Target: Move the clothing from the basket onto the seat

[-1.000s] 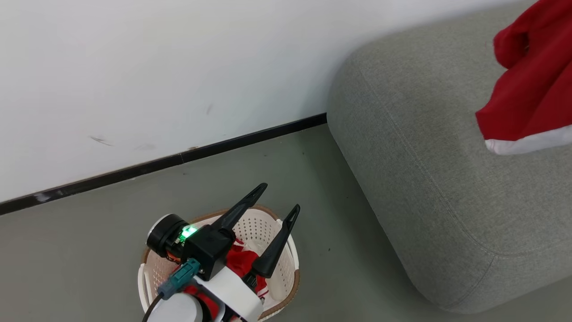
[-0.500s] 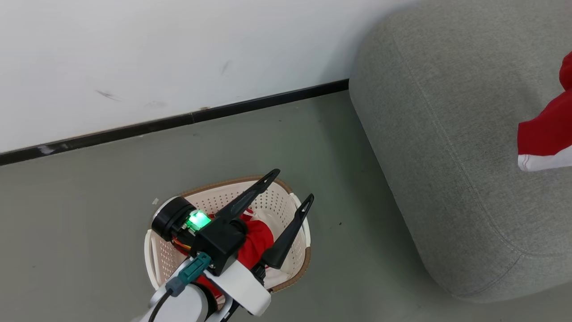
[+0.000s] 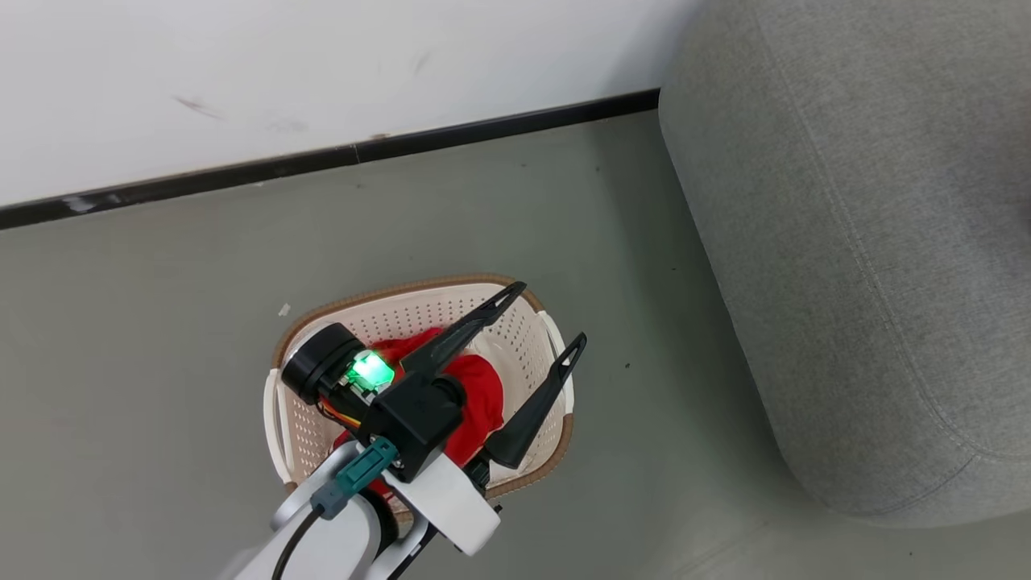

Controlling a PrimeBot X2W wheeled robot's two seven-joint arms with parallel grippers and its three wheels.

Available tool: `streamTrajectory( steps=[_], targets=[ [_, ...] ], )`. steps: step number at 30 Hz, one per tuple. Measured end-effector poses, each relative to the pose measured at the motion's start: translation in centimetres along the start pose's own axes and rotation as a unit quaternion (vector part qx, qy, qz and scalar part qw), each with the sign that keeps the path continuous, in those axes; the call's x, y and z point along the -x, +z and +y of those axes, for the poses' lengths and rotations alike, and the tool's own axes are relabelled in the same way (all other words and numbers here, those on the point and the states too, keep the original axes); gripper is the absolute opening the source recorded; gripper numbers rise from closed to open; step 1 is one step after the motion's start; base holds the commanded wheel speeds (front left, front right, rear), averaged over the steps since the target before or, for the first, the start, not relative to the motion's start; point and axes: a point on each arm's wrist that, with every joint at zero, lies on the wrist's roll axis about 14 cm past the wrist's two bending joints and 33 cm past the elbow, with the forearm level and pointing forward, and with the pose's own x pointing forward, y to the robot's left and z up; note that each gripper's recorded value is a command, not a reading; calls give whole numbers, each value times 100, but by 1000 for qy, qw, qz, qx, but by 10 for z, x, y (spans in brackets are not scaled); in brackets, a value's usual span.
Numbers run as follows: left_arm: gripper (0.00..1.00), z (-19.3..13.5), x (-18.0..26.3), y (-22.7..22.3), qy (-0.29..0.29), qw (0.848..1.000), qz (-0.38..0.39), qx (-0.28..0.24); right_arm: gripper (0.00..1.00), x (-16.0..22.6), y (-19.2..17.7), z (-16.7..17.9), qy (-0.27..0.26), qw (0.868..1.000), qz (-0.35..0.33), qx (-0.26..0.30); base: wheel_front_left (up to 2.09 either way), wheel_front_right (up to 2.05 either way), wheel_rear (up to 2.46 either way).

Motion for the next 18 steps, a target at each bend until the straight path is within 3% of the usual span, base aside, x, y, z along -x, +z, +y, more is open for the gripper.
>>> streamTrajectory(
  steps=[8, 18],
  targets=[
    [100, 10, -5, -9, 1, 1000, 6, 4, 0, 36, -110, 7, -15, 994, 112, -11, 0, 0, 0],
    [100, 22, -9, -18, 4, 1000, 9, 9, 0, 72, -183, 28, -1, 981, 195, -11, 0, 0, 0]
  ],
)
